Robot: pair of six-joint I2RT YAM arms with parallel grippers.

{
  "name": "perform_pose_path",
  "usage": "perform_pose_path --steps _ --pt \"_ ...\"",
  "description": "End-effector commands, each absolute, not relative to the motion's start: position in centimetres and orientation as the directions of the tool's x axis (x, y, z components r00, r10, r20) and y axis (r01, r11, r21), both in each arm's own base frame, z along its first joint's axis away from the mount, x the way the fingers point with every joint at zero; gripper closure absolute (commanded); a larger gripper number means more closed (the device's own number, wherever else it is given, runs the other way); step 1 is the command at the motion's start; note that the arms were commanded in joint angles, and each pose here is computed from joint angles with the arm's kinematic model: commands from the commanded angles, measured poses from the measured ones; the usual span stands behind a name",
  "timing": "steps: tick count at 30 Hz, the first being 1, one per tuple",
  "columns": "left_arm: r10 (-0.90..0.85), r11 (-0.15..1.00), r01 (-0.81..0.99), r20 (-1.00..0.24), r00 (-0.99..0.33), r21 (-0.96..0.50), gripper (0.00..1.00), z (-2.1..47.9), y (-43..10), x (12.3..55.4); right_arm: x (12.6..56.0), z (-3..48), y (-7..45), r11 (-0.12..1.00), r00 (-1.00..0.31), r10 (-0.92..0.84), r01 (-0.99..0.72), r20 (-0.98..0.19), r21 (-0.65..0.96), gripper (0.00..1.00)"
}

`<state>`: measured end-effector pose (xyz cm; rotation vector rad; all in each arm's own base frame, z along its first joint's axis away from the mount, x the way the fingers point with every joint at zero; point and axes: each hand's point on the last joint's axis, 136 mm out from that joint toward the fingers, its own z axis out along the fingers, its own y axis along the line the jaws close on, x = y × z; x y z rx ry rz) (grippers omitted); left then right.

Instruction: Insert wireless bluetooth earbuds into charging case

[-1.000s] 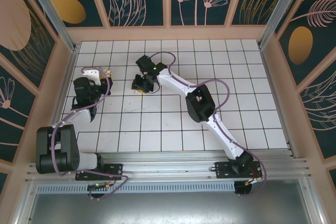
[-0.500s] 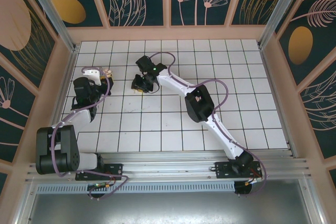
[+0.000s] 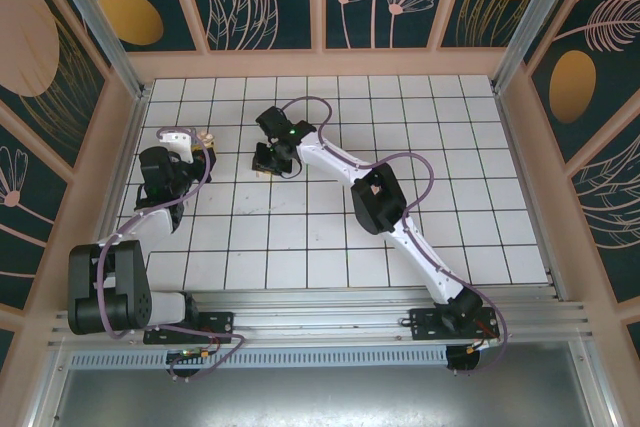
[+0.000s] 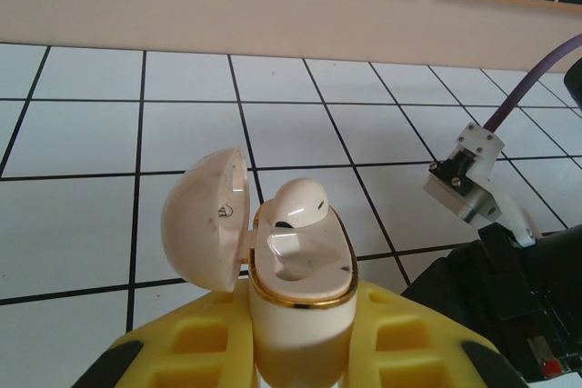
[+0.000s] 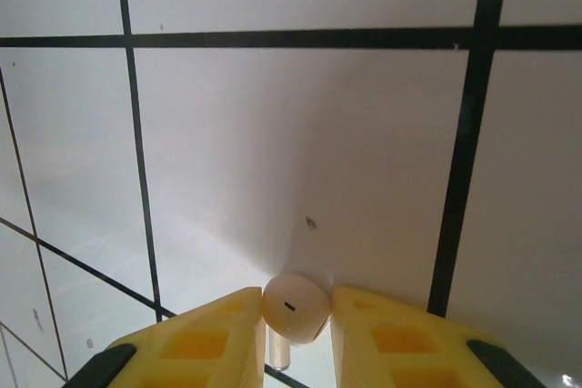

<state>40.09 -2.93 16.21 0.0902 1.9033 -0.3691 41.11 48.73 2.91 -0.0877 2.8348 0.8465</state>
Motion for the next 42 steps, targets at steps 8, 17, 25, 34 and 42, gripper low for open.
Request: perform_pose_path --steps 8,17,25,34,42 --pt "-0.071 0.948 0.275 -0.949 -0.308 -0.161 0.9 18.2 -3.0 40.4 42.2 4.9 45.5 0.895 -0.961 -0.009 -0.131 -0.277 0.426 0.77" --pt "-0.059 0.951 0.272 -0.949 -0.311 -0.148 0.9 18.0 -2.9 40.4 39.3 6.8 41.9 0.92 -0.962 -0.042 -0.142 -0.269 0.366 0.78" --pt "-0.066 0.944 0.289 -0.95 -0.304 -0.158 0.89 18.2 -3.2 40.4 34.3 6.5 38.1 0.93 -0.978 -0.041 -0.113 -0.206 0.349 0.78" --pt "-0.07 0.931 0.325 -0.954 -0.292 -0.168 0.89 18.6 -3.9 40.2 29.4 5.1 33.2 0.946 -0.988 -0.032 -0.078 -0.15 0.314 0.78" --pt "-0.068 0.929 0.331 -0.957 -0.281 -0.163 0.89 19.0 -4.0 40.0 27.3 3.4 31.5 0.954 -0.995 -0.032 -0.059 -0.097 0.294 0.77"
